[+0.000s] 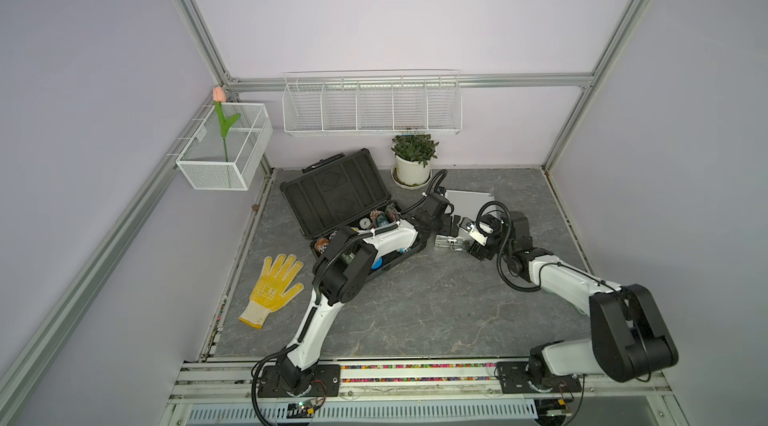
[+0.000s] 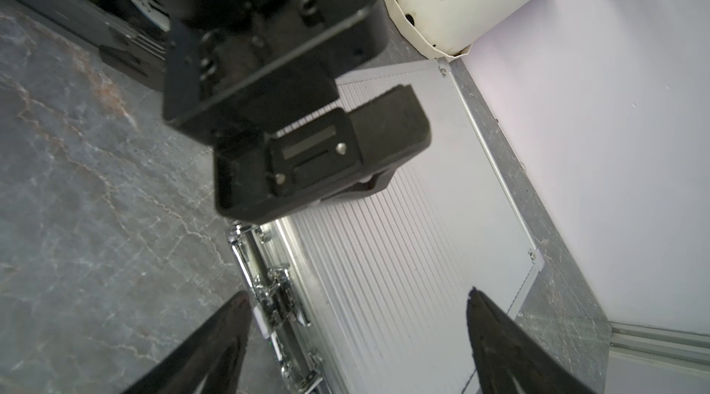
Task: Close the poker set cases
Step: Fasten the fastener on the poker set case.
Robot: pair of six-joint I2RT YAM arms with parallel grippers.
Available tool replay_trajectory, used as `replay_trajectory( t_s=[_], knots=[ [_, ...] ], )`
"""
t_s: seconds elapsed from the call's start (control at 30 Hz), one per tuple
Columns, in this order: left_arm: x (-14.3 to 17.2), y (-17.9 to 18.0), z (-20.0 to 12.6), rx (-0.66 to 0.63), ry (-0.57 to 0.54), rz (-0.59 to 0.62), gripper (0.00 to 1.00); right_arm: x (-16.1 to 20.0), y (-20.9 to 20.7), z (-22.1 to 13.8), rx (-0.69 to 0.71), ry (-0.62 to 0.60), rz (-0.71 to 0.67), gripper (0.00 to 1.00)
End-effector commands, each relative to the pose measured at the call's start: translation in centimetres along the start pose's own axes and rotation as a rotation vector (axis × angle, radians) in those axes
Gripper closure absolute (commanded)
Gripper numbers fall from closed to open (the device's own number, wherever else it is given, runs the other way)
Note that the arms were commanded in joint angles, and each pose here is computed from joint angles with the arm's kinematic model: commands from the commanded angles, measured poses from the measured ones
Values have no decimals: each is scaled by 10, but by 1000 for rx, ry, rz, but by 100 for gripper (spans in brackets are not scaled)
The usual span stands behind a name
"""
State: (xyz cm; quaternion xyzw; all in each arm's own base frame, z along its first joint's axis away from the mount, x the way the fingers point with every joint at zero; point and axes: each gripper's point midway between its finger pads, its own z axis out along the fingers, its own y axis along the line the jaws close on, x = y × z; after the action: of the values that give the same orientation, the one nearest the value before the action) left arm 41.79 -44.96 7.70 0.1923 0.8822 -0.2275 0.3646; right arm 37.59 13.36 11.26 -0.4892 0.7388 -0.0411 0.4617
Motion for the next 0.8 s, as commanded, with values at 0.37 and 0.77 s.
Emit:
replay_trajectory(
  t_s=[0.37, 0.77],
  knots=[
    [65, 32, 9, -92, 195, 17, 0, 37, 16, 22, -40, 149, -35, 11],
    [64, 35, 8, -97, 193, 13, 0, 13, 16, 2, -14, 72, -43, 11]
  ],
)
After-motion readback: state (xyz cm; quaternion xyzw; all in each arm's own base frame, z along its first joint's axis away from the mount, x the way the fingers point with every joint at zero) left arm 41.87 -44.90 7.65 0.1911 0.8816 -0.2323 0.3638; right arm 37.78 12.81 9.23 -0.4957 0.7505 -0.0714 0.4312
